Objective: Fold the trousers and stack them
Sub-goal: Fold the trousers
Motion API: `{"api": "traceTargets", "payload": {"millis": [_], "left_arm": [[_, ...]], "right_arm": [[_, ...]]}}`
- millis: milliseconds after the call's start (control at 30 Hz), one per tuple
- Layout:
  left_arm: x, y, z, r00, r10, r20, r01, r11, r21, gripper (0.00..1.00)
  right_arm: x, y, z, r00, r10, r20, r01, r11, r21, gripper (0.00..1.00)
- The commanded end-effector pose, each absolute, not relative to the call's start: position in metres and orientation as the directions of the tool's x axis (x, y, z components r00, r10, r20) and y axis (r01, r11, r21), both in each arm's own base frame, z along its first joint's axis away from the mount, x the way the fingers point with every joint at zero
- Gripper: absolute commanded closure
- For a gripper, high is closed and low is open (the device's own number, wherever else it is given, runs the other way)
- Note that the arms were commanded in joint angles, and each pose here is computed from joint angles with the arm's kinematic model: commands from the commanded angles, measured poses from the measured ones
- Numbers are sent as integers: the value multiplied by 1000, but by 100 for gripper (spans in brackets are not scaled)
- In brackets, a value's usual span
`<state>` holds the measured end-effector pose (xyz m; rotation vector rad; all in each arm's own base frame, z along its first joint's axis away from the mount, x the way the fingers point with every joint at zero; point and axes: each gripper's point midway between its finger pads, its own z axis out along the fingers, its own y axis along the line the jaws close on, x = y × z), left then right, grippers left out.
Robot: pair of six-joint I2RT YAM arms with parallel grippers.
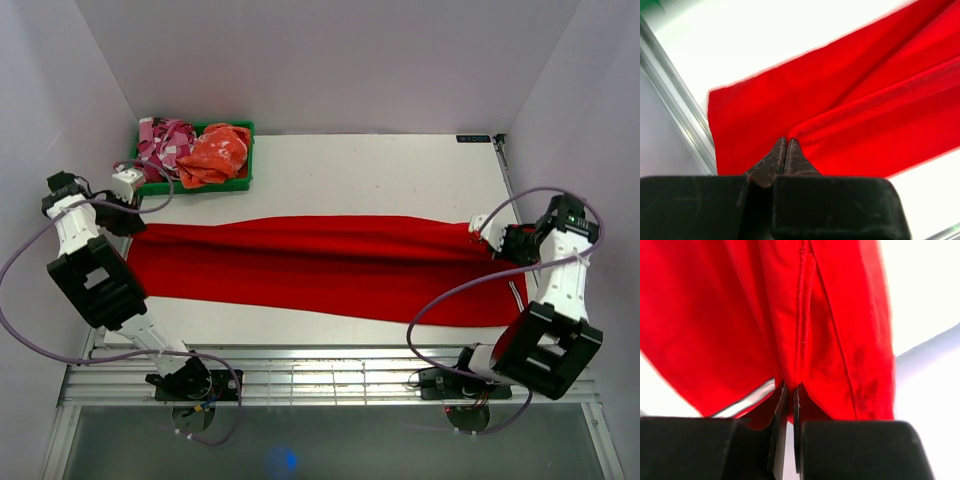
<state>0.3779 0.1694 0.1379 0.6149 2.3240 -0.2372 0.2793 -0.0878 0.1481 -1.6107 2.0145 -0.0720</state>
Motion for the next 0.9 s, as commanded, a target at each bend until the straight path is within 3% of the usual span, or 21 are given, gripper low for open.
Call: {"api": "traceTargets", "payload": {"millis": [0,100,267,433,467,500,567,600,667,767,800,867], "left_arm": [[325,213,120,-636,491,-595,491,853,179,100],[294,226,92,-652,541,-532,507,832,224,100],[257,227,21,-740,505,-445,499,855,140,100],[268,228,16,-766,430,-477,446,891,86,100],[268,225,18,-769,424,-479,447,892,73,100],[273,226,24,-758,427,-493,451,889,76,99],[272,218,34,-747,428,-508,471,881,49,86],[274,219,43,-734,433,-522,477,877,57,70],[275,209,67,-686,442,-578,503,862,63,58],[275,196,104,-610,472,-636,539,836,103,54],[273,193,112,-594,478,-646,544,831,114,54],[267,181,130,-554,503,-664,577,807,131,54]], "right_arm": [[237,-122,116,-120,-976,-181,-915,179,-361,92],[208,-119,76,-123,-981,-152,-935,165,-313,92],[189,-115,32,-110,-985,-130,-950,143,-279,92],[195,-121,29,-146,-981,-129,-943,177,-283,92],[195,-120,32,-165,-976,-145,-943,199,-268,91],[198,-119,36,-170,-972,-159,-940,209,-269,75],[207,-121,55,-179,-968,-176,-933,224,-282,63],[208,-121,60,-183,-966,-182,-931,230,-284,59],[216,-122,80,-166,-968,-191,-920,221,-322,59],[211,-112,103,-116,-972,-204,-925,181,-334,66],[204,-107,106,-107,-972,-210,-932,171,-319,78],[196,-105,111,-50,-985,-168,-936,105,-337,79]]}}
